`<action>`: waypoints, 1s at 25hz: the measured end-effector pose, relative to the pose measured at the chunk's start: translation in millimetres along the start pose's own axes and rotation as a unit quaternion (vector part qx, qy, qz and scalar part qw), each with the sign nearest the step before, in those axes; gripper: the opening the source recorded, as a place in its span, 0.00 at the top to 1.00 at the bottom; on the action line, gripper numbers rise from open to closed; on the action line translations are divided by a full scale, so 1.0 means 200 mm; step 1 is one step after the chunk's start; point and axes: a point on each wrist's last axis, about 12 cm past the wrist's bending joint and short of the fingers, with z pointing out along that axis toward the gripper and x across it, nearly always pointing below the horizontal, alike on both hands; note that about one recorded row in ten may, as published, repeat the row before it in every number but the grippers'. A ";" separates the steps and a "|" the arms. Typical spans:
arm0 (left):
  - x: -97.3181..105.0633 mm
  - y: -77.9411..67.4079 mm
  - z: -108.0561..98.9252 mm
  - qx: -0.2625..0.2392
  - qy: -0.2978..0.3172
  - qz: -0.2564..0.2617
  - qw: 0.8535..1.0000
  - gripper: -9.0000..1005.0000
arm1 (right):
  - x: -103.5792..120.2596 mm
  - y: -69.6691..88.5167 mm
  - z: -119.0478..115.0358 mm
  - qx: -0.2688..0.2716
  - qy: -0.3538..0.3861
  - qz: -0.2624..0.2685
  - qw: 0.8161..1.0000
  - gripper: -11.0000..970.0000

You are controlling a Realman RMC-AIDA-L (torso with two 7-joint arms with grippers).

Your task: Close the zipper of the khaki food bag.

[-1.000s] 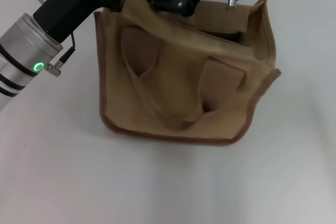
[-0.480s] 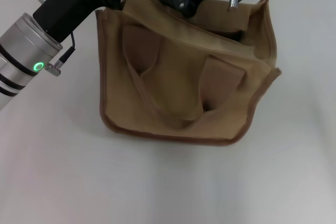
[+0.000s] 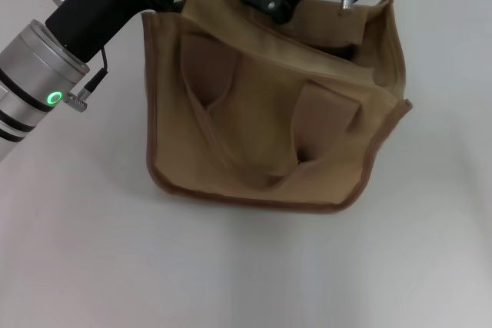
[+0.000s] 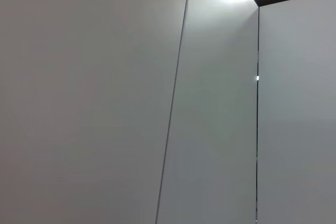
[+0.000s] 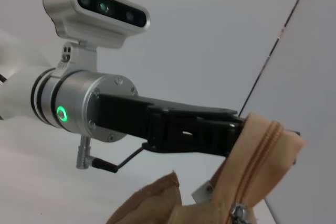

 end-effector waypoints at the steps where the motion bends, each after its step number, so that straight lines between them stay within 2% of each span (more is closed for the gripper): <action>1: 0.00 0.00 0.00 0.000 0.000 0.000 1.000 0.97 | 0.00 0.00 -0.01 0.002 0.000 0.000 1.000 0.99; 18: 0.00 0.01 0.00 -0.005 0.003 0.002 1.000 0.97 | 0.07 0.05 -0.14 0.036 0.007 0.025 0.999 0.99; 25: 0.00 0.01 0.00 -0.003 0.002 -0.001 1.000 0.97 | 0.06 0.05 -0.16 0.045 -0.016 0.036 0.998 0.99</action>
